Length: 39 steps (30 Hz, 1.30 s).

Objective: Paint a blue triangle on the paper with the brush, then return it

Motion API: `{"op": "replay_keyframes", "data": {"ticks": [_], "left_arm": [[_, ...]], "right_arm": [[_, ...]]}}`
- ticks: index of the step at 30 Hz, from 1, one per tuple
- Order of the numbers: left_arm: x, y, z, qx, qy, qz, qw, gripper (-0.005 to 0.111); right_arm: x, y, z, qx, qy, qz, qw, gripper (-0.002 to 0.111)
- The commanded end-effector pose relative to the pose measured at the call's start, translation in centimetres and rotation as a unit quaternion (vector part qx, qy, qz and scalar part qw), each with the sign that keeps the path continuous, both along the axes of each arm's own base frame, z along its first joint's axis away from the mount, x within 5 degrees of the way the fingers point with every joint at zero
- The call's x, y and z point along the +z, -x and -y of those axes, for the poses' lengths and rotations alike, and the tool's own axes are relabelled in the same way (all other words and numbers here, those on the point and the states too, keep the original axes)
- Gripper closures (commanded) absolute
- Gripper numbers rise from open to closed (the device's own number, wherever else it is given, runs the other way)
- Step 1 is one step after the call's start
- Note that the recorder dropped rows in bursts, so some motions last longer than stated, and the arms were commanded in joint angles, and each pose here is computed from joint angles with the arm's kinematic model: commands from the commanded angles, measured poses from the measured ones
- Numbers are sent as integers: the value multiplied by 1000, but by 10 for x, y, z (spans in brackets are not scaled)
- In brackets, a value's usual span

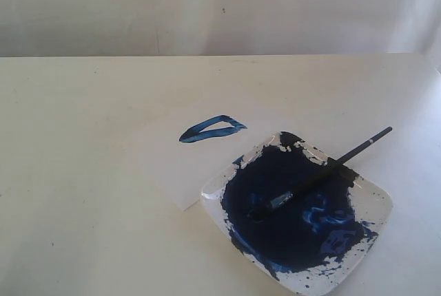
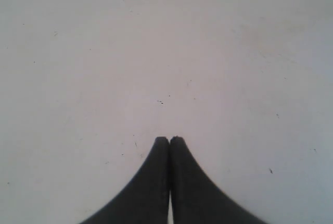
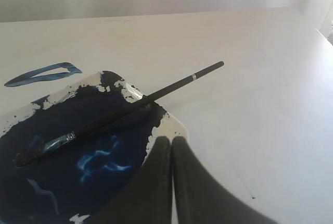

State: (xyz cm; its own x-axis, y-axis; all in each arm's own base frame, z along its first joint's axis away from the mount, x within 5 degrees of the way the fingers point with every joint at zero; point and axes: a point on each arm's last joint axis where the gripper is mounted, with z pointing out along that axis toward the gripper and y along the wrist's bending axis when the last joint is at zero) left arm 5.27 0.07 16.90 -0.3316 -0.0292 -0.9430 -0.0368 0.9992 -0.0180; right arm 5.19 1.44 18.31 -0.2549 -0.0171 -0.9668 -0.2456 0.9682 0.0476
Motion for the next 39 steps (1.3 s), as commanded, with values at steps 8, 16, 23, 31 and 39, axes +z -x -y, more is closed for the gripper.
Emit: {"op": "replay_keyframes", "data": {"ticks": [8, 16, 23, 31, 39], "left_arm": [[0, 0, 1, -5, 2, 3, 1000, 107], [0, 0, 1, -10, 2, 3, 1000, 107], [0, 0, 3, -30, 3, 3, 1000, 107], [0, 0, 3, -30, 3, 3, 1000, 107], [0, 0, 3, -30, 3, 3, 1000, 107]], "right_arm": [[0, 0, 0, 2, -2, 3, 1000, 108], [0, 0, 0, 2, -2, 3, 1000, 108], [0, 0, 0, 2, -2, 3, 1000, 108], [0, 0, 0, 2, -2, 3, 1000, 108], [0, 0, 0, 2, -2, 3, 1000, 108]]}}
